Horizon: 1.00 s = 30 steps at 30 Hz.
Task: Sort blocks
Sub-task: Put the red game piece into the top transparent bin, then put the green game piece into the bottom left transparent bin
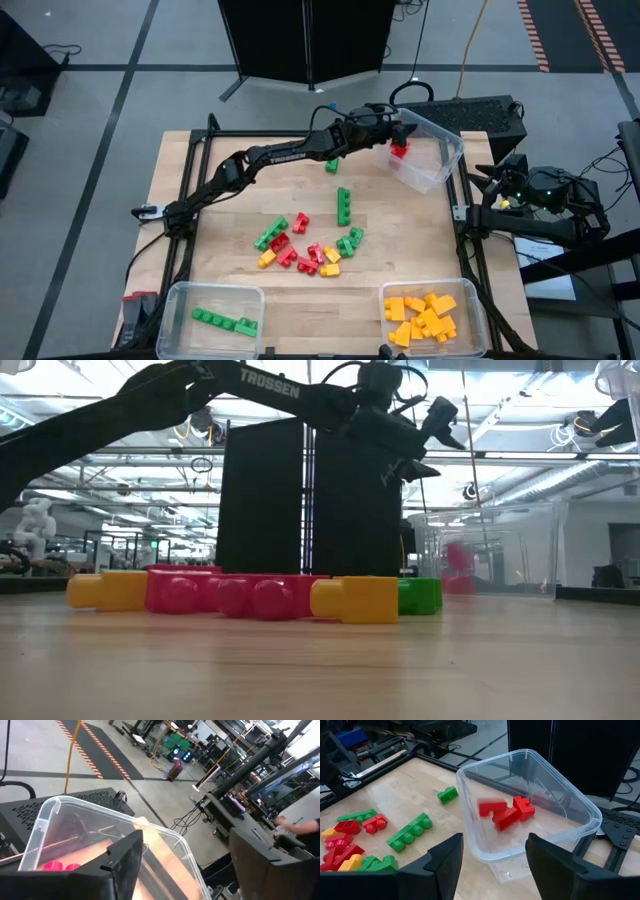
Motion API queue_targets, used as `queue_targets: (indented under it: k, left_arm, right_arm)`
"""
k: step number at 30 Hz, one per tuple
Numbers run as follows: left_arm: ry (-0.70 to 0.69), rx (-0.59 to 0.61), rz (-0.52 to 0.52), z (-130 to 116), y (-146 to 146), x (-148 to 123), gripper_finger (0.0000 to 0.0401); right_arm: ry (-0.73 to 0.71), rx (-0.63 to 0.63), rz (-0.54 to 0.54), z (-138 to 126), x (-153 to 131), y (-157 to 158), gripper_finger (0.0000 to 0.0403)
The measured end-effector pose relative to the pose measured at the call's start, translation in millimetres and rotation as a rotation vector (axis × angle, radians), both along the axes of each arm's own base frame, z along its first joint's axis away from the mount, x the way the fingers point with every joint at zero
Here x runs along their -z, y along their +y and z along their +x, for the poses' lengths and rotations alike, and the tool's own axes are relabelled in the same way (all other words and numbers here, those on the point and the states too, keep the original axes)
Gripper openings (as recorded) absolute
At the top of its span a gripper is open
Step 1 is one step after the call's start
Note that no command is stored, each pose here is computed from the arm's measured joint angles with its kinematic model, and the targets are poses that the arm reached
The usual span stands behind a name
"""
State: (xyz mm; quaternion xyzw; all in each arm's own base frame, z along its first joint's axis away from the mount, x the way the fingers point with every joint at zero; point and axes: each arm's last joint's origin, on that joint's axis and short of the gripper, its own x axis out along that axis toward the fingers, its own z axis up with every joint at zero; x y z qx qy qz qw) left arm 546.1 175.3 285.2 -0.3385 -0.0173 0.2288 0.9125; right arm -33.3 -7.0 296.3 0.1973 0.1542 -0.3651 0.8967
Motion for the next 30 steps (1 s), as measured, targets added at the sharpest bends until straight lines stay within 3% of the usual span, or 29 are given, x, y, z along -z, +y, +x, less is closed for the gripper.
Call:
queue_targets:
  k: [4,7,12,17,19,21,23,27,30]
  left_arm:
    - [-0.067,0.009,0.019,1,0,-7,0.0250]
    - [-0.181,0.099,0.051,1,-4,-22,0.0250]
    - [-0.189,0.315,0.137,-22,-28,-80,0.0250]
    - [0.146,0.422,0.461,-77,-65,-140,0.0250]
    - [0.320,0.454,0.568,-99,-84,-151,0.0250]
    - [0.491,0.484,0.606,-115,-98,-151,0.0250]
    - [0.641,0.518,0.538,-125,-105,-140,0.0250]
    - [0.865,0.521,0.279,-133,-114,-111,0.0250]
    - [1.068,0.482,0.212,-140,-132,-94,0.0250]
  right_arm:
    - [0.000,0.000,0.000,0,0,0,0.0208]
    - [0.000,0.000,0.000,0,0,0,0.0208]
    - [0.000,0.000,0.000,0,0,0,0.0208]
    - [0.003,-0.002,-0.002,0,0,0,0.0208]
    - [0.004,-0.002,-0.003,0,0,0,0.0208]
    - [0.009,-0.006,-0.009,0,0,0,0.0208]
    - [0.013,-0.009,-0.014,0,0,0,0.0208]
    - [0.014,-0.007,-0.016,0,0,0,0.0208]
    - [0.014,-0.007,-0.016,0,0,0,0.0208]
